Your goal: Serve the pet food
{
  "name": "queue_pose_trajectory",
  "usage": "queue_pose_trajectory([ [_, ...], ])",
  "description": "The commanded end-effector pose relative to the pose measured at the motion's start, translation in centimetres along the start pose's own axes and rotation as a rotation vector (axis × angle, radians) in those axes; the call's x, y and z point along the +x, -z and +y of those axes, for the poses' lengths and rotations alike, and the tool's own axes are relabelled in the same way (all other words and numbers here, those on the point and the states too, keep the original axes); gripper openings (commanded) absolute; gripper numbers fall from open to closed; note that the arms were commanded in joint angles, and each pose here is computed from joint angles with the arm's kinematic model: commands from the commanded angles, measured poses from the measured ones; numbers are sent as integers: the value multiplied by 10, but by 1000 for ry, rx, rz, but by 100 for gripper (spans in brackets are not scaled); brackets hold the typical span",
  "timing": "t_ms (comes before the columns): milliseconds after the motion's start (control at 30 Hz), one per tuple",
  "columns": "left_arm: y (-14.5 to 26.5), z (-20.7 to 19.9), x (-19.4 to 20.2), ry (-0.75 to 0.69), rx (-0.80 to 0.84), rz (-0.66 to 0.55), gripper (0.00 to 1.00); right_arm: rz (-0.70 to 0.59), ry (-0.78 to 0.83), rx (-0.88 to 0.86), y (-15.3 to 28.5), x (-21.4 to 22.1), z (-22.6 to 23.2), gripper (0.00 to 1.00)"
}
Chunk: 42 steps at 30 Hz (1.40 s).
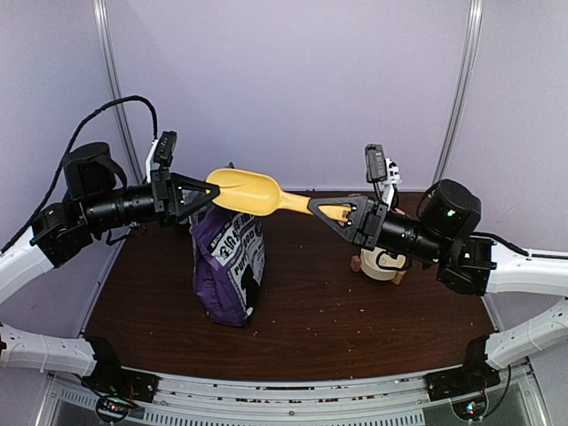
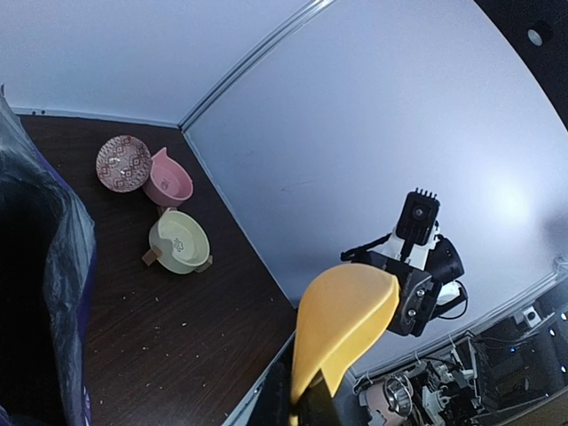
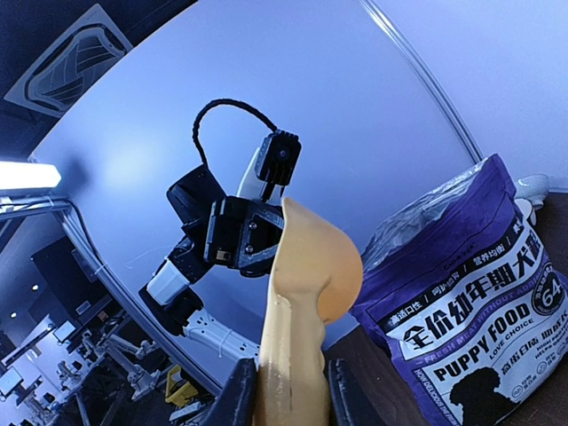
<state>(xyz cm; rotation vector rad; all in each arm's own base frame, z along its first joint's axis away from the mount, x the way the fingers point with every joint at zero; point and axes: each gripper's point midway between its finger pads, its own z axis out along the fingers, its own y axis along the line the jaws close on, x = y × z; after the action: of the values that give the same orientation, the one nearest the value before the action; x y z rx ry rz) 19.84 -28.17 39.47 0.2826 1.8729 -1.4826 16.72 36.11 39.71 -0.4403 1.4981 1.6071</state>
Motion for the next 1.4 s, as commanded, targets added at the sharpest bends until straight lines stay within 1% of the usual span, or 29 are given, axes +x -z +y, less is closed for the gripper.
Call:
queue_pose_trajectory([
  [0,0,-7,-7,-40,25,-21,16,-48,9,-32,5,-14,13,16],
  [67,1,-2,-8,-65,-7,-18,32,-61,16,-19,7,-17,12,13],
  [100,4,3,-11,-76,-39,-23,43,-68,18,-11,8,-19,12,13],
  [167,14,12,-20,-117,-116,-40,56,-75,36,15,11,-23,11,11],
  [233,27,20,-31,-171,-209,-62,65,-80,55,43,14,-27,10,9],
  [300,42,31,-44,-233,-325,-77,70,-85,73,81,18,-31,8,7],
  [400,60,58,-58,-311,-527,-56,76,-71,102,133,22,-35,5,6],
  [500,67,92,-65,-337,-681,2,82,-61,121,167,27,-36,3,6],
  [600,61,122,-65,-296,-709,71,83,-49,133,195,30,-35,0,6],
  [767,33,138,-59,-274,-637,176,83,-46,138,220,34,-33,-5,6],
  [833,23,142,-57,-269,-619,213,82,-46,140,225,35,-32,-7,6],
  [867,21,146,-56,-269,-624,231,79,-44,139,227,34,-32,-8,7],
  [933,18,150,-60,-289,-643,259,65,-42,139,222,34,-31,-7,7],
  [1000,15,155,-58,-293,-653,299,54,-39,141,219,33,-32,-6,7],
  [1133,12,158,-48,-283,-635,350,21,-33,148,233,34,-29,-9,7],
  [1233,15,158,-46,-283,-639,357,2,-29,156,252,34,-29,-12,7],
  [1267,18,157,-48,-292,-654,349,0,-28,159,259,34,-30,-13,7],
  [1367,40,154,-67,-359,-767,296,0,-23,172,272,34,-31,-14,7],
])
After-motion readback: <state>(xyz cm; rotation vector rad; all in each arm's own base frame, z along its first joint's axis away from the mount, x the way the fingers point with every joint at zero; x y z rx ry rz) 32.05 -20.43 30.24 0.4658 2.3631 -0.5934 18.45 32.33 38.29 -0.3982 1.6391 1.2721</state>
